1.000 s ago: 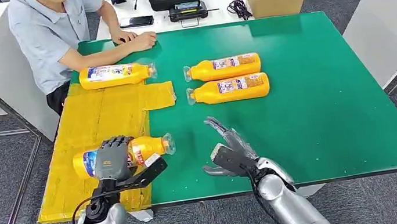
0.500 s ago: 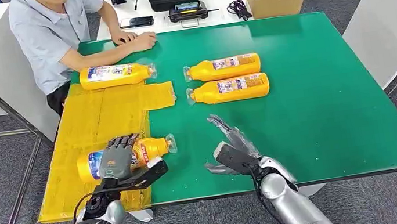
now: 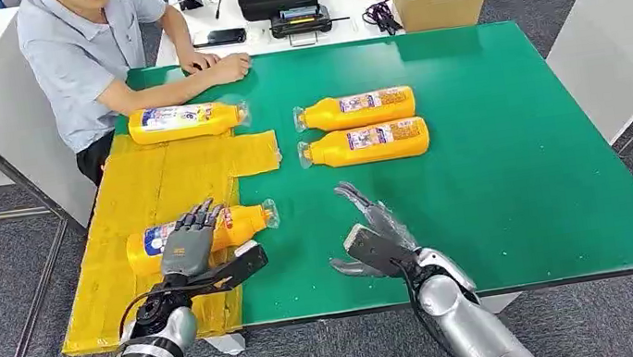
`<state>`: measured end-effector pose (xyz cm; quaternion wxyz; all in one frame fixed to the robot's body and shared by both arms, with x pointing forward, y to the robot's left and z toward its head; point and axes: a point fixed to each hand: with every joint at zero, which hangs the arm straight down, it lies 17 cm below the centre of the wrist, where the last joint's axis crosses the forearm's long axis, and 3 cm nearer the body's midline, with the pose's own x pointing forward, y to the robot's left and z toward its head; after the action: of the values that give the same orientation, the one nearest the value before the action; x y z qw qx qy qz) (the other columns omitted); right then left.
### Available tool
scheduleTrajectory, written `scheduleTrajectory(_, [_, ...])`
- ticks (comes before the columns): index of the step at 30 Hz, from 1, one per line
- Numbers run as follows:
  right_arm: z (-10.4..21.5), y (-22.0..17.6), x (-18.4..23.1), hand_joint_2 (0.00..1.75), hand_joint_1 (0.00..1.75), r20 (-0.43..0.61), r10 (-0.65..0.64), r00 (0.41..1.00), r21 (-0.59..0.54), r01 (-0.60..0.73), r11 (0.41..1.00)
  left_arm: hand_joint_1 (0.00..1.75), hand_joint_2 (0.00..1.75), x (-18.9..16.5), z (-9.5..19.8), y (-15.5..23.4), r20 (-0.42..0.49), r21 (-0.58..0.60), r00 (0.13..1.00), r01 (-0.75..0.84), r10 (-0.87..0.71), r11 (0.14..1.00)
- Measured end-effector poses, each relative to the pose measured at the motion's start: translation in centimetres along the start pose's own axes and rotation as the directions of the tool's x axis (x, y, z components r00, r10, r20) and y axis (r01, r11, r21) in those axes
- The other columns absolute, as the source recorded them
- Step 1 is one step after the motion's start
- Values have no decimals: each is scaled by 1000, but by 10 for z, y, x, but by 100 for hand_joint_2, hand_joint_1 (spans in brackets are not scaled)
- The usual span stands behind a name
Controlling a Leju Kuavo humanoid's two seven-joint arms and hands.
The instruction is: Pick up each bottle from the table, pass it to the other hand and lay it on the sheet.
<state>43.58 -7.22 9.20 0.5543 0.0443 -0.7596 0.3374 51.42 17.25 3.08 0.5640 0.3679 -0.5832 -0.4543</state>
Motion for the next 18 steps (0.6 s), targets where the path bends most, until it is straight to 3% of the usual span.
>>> scheduleTrajectory(18, [6,-2,-3,175,0,-7,8,1000,-5,-8,1000,0,175,14,3,2,44,42,999,15,-16,999])
